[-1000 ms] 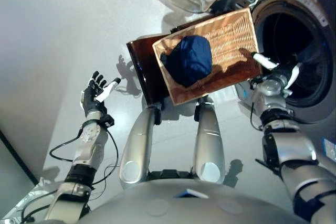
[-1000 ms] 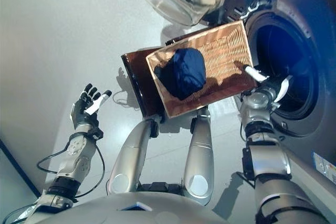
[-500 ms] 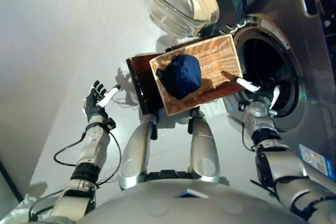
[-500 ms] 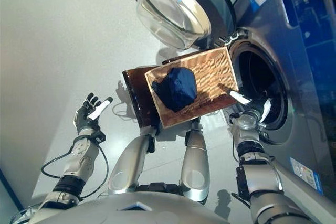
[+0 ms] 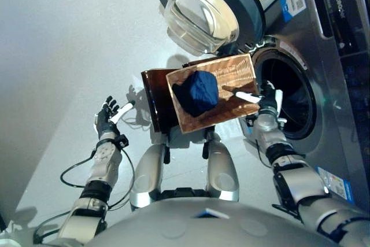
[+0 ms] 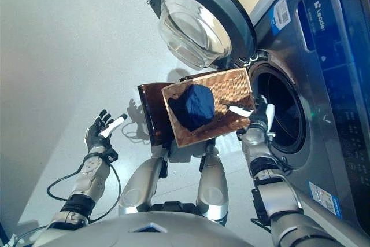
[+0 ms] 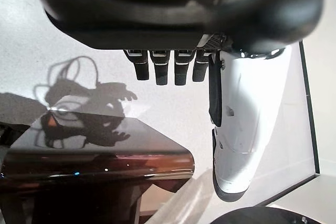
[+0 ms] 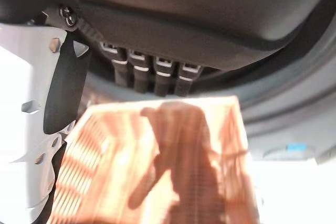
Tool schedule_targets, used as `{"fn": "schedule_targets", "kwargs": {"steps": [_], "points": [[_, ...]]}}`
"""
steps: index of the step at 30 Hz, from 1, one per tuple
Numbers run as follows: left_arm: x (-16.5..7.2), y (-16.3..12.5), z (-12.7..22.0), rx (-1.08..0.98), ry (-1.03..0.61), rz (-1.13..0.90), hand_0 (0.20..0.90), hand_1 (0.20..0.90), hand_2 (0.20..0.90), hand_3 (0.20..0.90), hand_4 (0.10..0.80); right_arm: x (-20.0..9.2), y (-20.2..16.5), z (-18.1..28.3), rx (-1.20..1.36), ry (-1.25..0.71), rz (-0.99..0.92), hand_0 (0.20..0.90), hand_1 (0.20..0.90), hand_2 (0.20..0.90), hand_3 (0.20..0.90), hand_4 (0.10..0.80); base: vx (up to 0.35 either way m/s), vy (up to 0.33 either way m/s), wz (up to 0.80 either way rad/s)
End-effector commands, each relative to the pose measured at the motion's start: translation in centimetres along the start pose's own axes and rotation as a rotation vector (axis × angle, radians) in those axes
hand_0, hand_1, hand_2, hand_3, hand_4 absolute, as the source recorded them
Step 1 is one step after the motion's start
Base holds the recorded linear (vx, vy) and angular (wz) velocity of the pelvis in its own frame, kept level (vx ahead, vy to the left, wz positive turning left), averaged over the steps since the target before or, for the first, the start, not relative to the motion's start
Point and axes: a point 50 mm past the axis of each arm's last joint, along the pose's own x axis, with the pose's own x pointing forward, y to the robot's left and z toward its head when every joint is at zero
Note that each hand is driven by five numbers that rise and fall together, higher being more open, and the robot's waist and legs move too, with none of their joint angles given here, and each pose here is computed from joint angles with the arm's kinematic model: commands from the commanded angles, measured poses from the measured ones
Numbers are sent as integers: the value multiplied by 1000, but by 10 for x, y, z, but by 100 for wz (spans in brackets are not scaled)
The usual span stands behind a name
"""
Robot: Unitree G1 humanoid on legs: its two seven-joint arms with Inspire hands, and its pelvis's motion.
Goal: Pick up the clothes and place them into the washing machine
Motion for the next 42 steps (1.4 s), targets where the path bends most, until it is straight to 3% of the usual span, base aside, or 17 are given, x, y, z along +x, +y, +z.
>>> {"fn": "schedule_targets", "kwargs": {"steps": [1, 16, 21, 22, 24, 29, 42], "points": [[5, 7, 23, 7, -115, 18, 900, 900, 900, 900, 800, 7, -5, 26, 25, -79, -18, 900, 900, 900, 900, 800, 0, 0, 0], [2, -5, 19, -1, -102, -46, 900, 900, 900, 900, 800, 8, 19, 48, 104, -66, 52, 900, 900, 900, 900, 800, -2, 1, 0], [2, -7, 29, -21, -145, -61, 900, 900, 900, 900, 800, 8, 20, 65, 80, -142, 64, 900, 900, 900, 900, 800, -54, 11, 3], [0, -7, 41, -22, -191, -82, 900, 900, 900, 900, 800, 5, 15, 87, 26, -275, 73, 900, 900, 900, 900, 800, -129, 34, 26], [0, -4, 41, -18, -192, -68, 900, 900, 900, 900, 800, -1, 12, 92, 23, -342, 84, 900, 900, 900, 900, 800, -118, 40, 25], [2, -3, 24, -10, -116, -29, 900, 900, 900, 900, 800, -6, 14, 83, 45, -345, 113, 900, 900, 900, 900, 800, -10, 14, -2], [5, -9, 37, 10, -166, -59, 900, 900, 900, 900, 800, 1, 24, 113, -79, -384, 123, 900, 900, 900, 900, 800, 0, 3, -6]]}}
